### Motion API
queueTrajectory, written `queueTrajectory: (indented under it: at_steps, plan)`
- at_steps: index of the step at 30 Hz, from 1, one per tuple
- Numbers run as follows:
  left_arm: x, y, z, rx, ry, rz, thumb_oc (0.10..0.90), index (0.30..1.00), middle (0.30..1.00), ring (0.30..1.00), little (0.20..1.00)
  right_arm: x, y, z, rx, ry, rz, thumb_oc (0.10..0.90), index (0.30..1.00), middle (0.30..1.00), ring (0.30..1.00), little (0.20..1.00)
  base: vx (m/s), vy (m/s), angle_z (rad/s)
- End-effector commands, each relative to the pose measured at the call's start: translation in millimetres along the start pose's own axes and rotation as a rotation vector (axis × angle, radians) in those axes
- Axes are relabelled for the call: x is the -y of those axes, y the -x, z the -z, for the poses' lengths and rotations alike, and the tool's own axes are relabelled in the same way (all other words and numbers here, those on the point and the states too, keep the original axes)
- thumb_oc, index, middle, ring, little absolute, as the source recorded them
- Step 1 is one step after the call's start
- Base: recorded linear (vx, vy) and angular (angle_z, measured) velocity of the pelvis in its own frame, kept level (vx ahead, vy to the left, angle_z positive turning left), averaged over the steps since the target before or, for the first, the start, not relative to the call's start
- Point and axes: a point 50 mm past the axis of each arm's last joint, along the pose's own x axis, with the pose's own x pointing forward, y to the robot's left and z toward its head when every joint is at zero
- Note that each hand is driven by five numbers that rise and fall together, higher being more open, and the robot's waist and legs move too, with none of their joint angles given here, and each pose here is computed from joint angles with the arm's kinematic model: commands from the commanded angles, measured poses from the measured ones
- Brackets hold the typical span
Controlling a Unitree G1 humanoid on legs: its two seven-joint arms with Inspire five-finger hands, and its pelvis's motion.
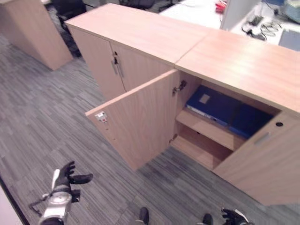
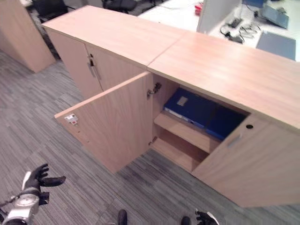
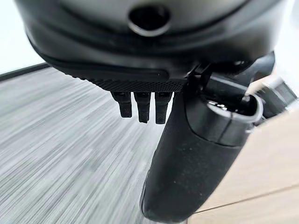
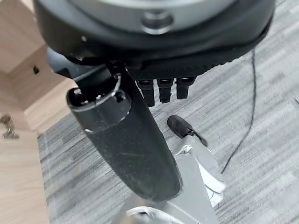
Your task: Put the empty folder in the office cabinet
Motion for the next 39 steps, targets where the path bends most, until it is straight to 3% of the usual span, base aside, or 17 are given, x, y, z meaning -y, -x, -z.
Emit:
queueTrajectory:
  at_steps: [1, 11, 21, 25, 29, 30, 31, 32, 35, 39]
  plan:
    - [-36.4, -10.1, -84.9, 0.297, 0.020, -0.118, 0.800, 0.900, 0.900, 0.900, 0.900, -7.9, -1.5, -9.5, 0.032, 0.028, -0.046, 0.800, 0.900, 0.900, 0.900, 0.900, -0.08, 0.154, -0.60]
    - [-29.7, -5.5, -133.0, 0.478, 0.007, -0.050, 0.800, 0.900, 0.900, 0.900, 0.900, -19.4, -1.8, -6.4, 0.021, 0.018, -0.085, 0.800, 0.900, 0.900, 0.900, 0.900, 0.01, 0.025, -0.33]
    - [7.8, 4.1, -180.1, 0.644, -0.061, 0.141, 0.800, 0.900, 0.900, 0.900, 0.900, -18.1, -1.0, 5.7, -0.017, -0.022, -0.079, 0.800, 0.900, 0.900, 0.900, 0.900, 0.03, -0.049, -0.01]
    - [32.2, 25.4, -196.3, 0.765, -0.079, 0.373, 0.800, 0.900, 0.900, 0.900, 0.900, -20.8, 0.1, 19.6, -0.078, -0.028, -0.092, 0.800, 0.900, 0.900, 0.900, 0.900, 0.00, -0.031, 0.06]
    - [80.8, 74.3, -209.6, 0.931, -0.243, 0.750, 0.800, 0.900, 0.900, 0.900, 0.900, -28.2, 1.0, 31.4, -0.142, -0.012, -0.118, 0.800, 0.900, 0.900, 0.900, 0.900, 0.01, -0.019, 0.03]
    - [89.8, 84.8, -209.3, 0.955, -0.239, 0.825, 0.800, 0.900, 0.900, 0.900, 0.900, -29.4, 0.7, 31.4, -0.146, -0.007, -0.121, 0.800, 0.900, 0.900, 0.900, 0.900, 0.00, -0.027, 0.18]
    - [112.5, 109.2, -204.1, 0.981, -0.177, 1.005, 0.800, 0.900, 0.900, 0.900, 0.900, -32.6, -0.9, 27.3, -0.140, 0.001, -0.129, 0.800, 0.900, 0.900, 0.900, 0.900, 0.00, -0.015, 0.21]
    - [112.5, 109.3, -204.0, 0.981, -0.177, 1.006, 0.800, 0.900, 0.900, 0.900, 0.900, -32.6, -0.8, 27.5, -0.141, 0.001, -0.128, 0.800, 0.900, 0.900, 0.900, 0.900, -0.01, -0.011, 0.23]
    - [156.0, 146.9, -190.0, 0.959, -0.081, 1.288, 0.800, 0.900, 0.900, 0.900, 0.900, -36.1, -4.0, 17.6, -0.126, 0.026, -0.138, 0.800, 0.900, 0.900, 0.900, 0.900, -0.07, 0.005, 0.15]
    - [202.6, 188.8, -181.5, 0.952, -0.055, 1.516, 0.800, 0.900, 0.900, 0.900, 0.900, -43.6, -8.1, 0.7, -0.090, 0.082, -0.154, 0.800, 0.900, 0.900, 0.900, 0.900, -0.01, 0.001, 0.00]
